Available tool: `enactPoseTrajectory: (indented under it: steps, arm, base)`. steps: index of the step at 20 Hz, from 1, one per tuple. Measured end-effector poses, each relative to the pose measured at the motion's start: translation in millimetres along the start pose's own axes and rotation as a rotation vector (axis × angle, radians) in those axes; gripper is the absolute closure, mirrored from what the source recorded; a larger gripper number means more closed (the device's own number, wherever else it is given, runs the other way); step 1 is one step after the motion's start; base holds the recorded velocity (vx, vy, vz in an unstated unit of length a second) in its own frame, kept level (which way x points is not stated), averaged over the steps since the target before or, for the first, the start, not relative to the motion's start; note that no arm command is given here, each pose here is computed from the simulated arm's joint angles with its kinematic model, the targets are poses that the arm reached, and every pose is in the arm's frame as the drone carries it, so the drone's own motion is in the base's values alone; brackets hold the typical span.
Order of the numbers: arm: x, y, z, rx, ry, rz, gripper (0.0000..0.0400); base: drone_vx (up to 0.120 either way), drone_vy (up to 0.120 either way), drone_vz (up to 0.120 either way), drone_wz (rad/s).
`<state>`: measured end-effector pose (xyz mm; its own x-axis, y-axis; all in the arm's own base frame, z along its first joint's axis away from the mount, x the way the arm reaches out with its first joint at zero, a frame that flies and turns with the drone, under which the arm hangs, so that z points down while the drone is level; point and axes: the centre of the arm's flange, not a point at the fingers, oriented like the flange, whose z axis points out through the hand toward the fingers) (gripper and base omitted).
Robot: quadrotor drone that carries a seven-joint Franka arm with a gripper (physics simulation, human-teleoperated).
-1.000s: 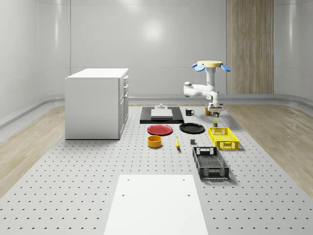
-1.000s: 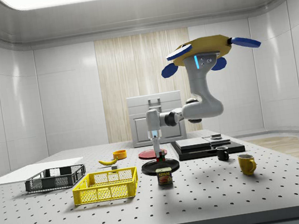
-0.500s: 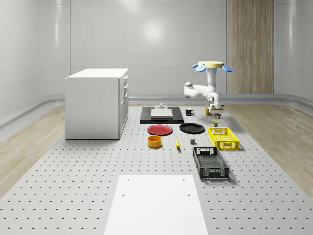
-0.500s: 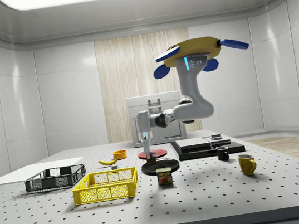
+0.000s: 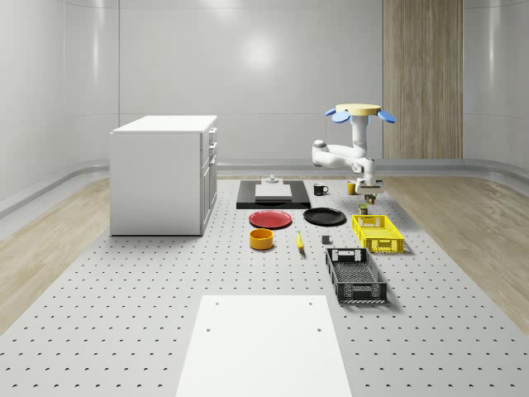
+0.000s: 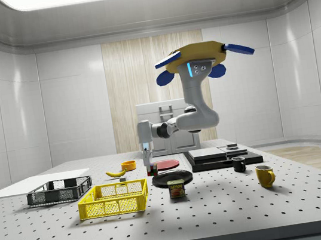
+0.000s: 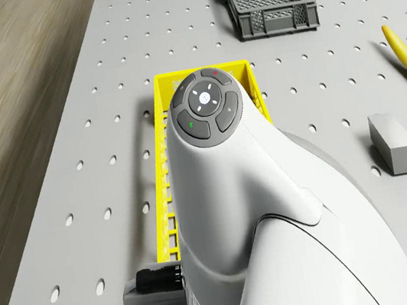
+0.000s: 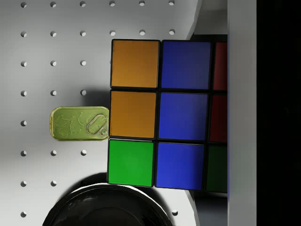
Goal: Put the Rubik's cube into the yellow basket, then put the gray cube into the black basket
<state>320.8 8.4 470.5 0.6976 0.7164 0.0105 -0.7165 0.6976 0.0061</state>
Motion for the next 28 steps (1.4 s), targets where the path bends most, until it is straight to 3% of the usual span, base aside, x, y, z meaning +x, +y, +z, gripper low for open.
enactPoseTrajectory:
  steps: [18,24,28]
  arm:
    - [0.0,0.0,0.0,0.0,0.0,-0.001,0.0113]
    - [0.0,0.0,0.0,0.0,0.0,-0.001,0.0113]
    - [0.0,0.0,0.0,0.0,0.0,-0.002,0.0113]
  base:
    - [0.12,0.0,0.0,0.0]
    - [0.12,0.0,-0.1,0.0]
    - [0.12,-0.07,0.0,0.0]
